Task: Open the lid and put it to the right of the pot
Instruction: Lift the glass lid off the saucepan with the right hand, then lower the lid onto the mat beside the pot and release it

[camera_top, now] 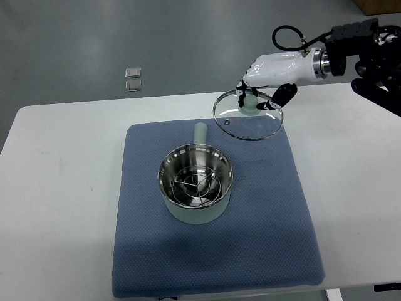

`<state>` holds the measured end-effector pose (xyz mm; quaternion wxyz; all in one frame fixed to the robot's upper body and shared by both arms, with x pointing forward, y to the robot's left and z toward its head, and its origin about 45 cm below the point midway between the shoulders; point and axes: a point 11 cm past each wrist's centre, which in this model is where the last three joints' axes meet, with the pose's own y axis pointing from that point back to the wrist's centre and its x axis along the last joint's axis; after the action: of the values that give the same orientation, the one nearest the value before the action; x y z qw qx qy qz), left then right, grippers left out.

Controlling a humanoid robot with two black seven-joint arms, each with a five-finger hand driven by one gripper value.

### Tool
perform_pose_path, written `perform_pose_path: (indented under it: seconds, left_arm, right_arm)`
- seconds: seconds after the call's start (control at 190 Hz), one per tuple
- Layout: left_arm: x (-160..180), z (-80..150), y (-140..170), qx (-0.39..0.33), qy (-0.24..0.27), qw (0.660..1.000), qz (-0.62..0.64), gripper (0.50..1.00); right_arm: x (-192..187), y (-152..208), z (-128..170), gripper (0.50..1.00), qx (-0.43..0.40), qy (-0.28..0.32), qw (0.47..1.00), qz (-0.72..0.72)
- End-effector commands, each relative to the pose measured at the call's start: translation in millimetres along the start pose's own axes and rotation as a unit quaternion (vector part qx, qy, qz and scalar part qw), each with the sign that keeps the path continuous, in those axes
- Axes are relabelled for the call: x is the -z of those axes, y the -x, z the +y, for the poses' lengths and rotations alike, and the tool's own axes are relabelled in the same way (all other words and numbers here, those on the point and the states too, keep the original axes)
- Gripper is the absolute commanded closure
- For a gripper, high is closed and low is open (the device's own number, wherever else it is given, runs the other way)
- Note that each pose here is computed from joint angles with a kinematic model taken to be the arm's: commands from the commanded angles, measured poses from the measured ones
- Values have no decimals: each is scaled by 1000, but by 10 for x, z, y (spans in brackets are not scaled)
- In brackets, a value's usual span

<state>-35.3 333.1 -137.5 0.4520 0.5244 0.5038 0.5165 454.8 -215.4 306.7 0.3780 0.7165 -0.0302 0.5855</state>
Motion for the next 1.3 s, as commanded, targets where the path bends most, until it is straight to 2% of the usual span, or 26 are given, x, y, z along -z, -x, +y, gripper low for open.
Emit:
perform_pose_path:
  seconds: [0.0,0.485,0.908,0.955,1.224,1.256,1.288,1.293]
  left_arm:
    - [-1,0,0,0,0,1000,0,500]
    - [-1,0,0,0,0,1000,0,500]
    - [-3,0,0,0,1,1000,0,500]
    - [-1,0,0,0,0,1000,0,500]
    - [-1,0,0,0,0,1000,0,500]
    - [-1,0,0,0,0,1000,0,500]
    - [-3,0,0,0,1,1000,0,500]
    - [-1,0,0,0,0,1000,0,500]
  right_arm:
    - [-36,152,31,1000,7,5,1000,-8]
    - [90,927,-70,1000,22,-9,999,-45]
    - [181,1078,-139,1000,13,-19,998,-53]
    - [196,1094,-151,957,12,-21,998,-56]
    - [279,1168,-222,951,15,-31,997,-62]
    - [278,1163,-222,930,14,-31,997,-63]
    - [276,1155,-221,873,12,-31,997,-65]
    - [274,1147,-221,851,11,-31,997,-65]
